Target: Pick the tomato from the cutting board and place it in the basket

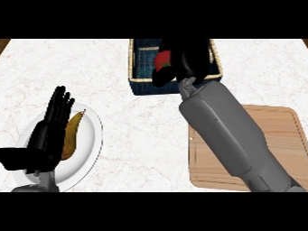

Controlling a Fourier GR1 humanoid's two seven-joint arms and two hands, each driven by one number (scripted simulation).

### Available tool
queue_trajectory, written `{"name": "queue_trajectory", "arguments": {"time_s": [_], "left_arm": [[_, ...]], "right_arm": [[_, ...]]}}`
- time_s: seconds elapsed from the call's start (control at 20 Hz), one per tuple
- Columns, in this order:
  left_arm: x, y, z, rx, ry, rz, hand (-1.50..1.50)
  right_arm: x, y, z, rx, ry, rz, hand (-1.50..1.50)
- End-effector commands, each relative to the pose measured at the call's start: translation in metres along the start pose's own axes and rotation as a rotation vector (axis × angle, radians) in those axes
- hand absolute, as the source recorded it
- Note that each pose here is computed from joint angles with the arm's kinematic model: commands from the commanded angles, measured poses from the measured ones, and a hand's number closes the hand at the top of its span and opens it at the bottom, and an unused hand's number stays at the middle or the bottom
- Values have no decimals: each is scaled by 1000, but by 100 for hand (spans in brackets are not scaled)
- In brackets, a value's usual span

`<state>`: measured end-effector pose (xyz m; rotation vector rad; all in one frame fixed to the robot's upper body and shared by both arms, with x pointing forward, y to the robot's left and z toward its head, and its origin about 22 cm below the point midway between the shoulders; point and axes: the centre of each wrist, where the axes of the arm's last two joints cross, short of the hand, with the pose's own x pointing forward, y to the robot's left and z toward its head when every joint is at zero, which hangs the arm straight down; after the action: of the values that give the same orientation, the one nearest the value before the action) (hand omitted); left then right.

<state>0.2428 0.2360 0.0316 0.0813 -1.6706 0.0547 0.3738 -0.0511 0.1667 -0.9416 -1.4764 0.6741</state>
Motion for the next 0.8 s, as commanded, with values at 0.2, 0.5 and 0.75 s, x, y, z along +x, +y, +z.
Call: {"name": "queue_trajectory", "arguments": {"time_s": [0.2, 0.5, 0.75], "left_arm": [[-10, -6, -3, 15, -18, -11, 0], [-7, 9, 11, 6, 4, -15, 0], [-7, -2, -5, -8, -18, -22, 0]], "right_arm": [[-40, -6, -21, -55, 104, -36, 150], [-44, 8, -27, 34, 67, -5, -150], [-42, 19, -26, -54, 9, -124, -150]]}}
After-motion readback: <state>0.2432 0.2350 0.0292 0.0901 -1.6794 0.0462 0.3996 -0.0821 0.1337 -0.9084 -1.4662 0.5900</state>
